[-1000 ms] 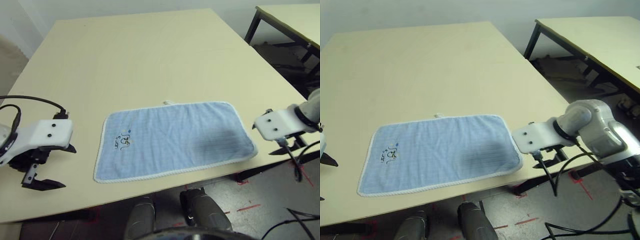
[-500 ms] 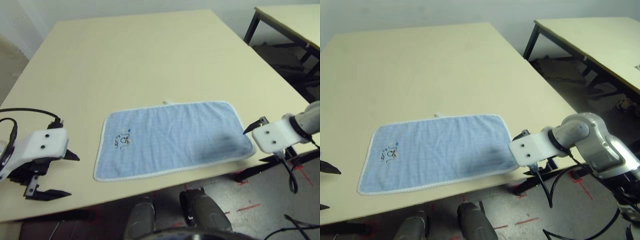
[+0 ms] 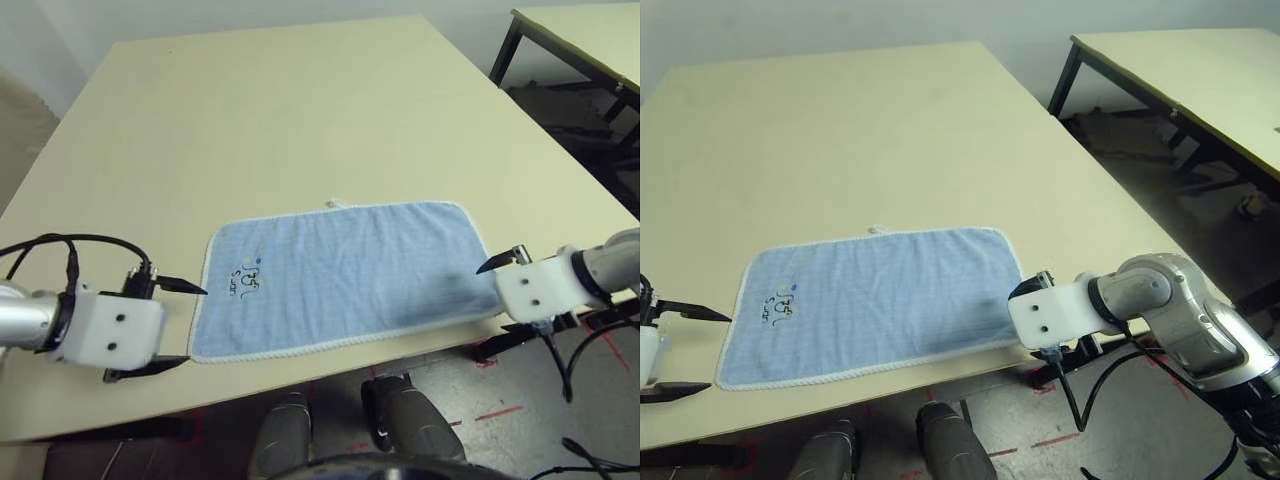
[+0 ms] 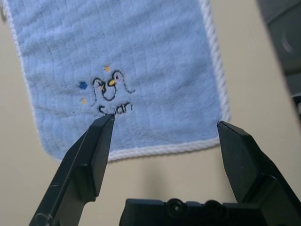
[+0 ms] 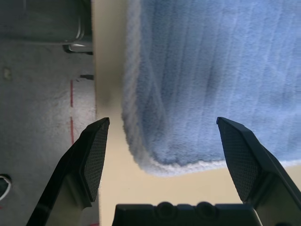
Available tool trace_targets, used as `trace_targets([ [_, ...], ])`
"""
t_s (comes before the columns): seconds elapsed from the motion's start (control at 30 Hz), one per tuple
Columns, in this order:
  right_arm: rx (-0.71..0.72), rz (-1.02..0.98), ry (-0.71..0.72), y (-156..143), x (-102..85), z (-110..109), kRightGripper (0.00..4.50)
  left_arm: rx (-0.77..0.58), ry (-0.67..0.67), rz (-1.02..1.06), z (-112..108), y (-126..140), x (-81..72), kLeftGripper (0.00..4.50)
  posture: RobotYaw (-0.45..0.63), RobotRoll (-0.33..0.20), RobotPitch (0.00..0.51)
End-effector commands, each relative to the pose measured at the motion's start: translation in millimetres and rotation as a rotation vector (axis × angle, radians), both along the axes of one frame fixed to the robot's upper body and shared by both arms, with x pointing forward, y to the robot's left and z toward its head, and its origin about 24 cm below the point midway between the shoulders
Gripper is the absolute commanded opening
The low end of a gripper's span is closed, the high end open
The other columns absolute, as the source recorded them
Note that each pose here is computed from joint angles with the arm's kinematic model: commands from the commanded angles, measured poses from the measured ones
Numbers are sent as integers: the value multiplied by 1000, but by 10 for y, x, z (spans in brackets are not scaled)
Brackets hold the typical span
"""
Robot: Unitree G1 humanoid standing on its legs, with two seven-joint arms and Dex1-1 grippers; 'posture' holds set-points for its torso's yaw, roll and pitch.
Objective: Fold the towel and set it aside.
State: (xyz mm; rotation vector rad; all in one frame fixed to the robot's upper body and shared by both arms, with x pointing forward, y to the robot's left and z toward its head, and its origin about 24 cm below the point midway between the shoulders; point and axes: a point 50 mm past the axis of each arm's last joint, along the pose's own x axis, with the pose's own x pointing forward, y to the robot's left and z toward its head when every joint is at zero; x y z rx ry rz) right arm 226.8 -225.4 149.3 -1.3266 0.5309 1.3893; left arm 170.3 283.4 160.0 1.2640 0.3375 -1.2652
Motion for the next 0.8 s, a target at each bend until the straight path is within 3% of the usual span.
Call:
trace_targets([
  [0.03, 3, -2, -15, 32, -6, -12, 4500, 35, 11, -34, -95, 21, -38, 4452, -87, 0, 103],
  [0.3, 18, -17, -19, 66, 14, -30, 4500, 8, 117, -18, -225, 4, -143, 4452, -86, 0, 102],
  [0.5, 20, -23, -27, 74, 32, -32, 4500, 51, 131, 10, -333, 2, -116, 4452, -87, 0, 100],
  [0.8, 24, -35, -28, 81, 25, -41, 4500, 152, 64, 1, -456, -23, 14, 1526, -98, 0, 98],
])
